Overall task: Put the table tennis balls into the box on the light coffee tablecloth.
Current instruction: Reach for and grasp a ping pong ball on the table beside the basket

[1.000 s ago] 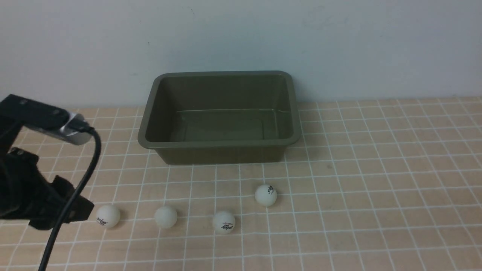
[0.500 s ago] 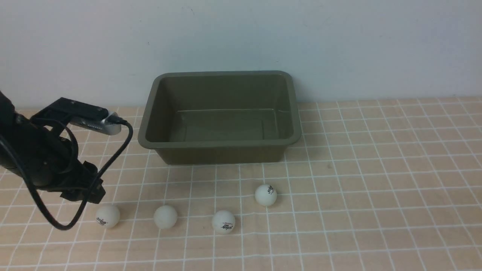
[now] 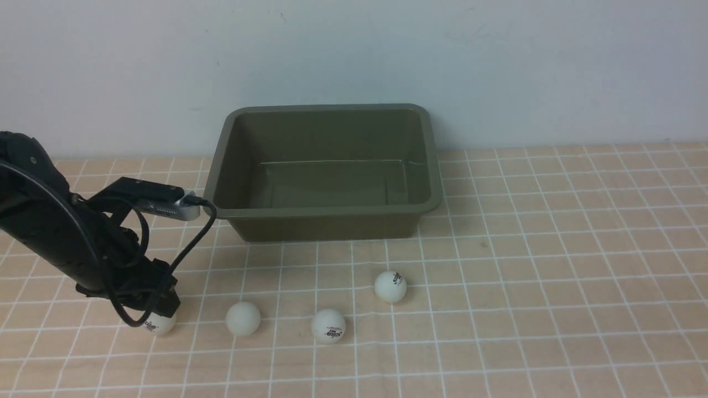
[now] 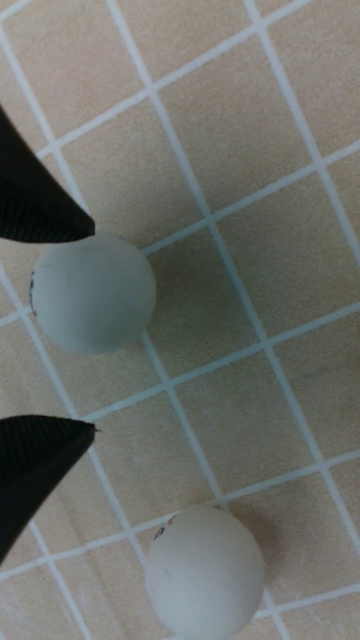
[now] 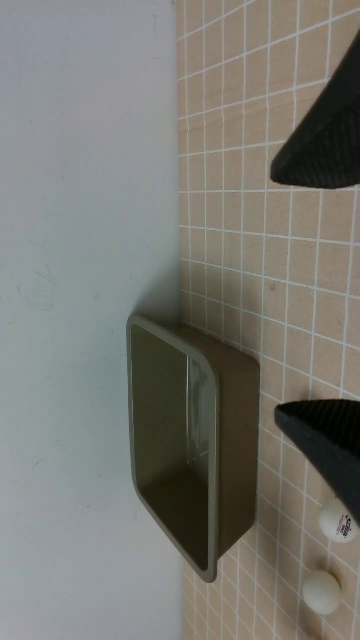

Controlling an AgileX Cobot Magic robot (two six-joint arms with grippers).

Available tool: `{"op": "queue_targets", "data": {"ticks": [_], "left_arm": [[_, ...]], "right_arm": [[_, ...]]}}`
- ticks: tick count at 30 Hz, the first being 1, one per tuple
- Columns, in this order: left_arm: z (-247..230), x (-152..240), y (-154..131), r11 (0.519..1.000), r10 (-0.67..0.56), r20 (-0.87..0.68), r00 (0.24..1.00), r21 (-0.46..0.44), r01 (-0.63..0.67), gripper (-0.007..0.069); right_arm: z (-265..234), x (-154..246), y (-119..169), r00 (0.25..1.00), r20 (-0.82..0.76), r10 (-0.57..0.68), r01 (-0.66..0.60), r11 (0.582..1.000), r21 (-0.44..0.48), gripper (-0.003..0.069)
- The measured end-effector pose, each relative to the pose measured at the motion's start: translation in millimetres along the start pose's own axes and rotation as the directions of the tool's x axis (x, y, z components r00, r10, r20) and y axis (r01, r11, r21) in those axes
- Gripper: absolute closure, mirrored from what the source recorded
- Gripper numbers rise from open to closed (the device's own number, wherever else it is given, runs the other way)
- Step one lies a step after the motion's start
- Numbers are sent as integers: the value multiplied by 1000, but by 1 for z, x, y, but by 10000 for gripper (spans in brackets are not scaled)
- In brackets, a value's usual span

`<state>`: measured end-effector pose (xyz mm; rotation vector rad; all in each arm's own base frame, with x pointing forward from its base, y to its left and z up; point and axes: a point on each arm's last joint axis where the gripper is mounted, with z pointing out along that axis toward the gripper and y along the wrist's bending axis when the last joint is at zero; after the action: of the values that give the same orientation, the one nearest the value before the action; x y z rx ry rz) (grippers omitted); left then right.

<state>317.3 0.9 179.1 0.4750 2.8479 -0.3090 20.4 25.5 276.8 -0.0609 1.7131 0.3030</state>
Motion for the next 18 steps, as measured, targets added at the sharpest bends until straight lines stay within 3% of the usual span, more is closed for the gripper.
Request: {"op": "queue_targets", "data": {"ticks": [13,18], "left_arm": [[23,-2,9,1000,-16,-9,1000,-18,16,240],[23,-1,9,1000,-12,-25,1000,-14,12,334]], "right_arm": [[0,0,0,1000,-2,1,-1,1000,-1,147],[0,0,0,1000,-2,1,-1,1000,-1,147]]}}
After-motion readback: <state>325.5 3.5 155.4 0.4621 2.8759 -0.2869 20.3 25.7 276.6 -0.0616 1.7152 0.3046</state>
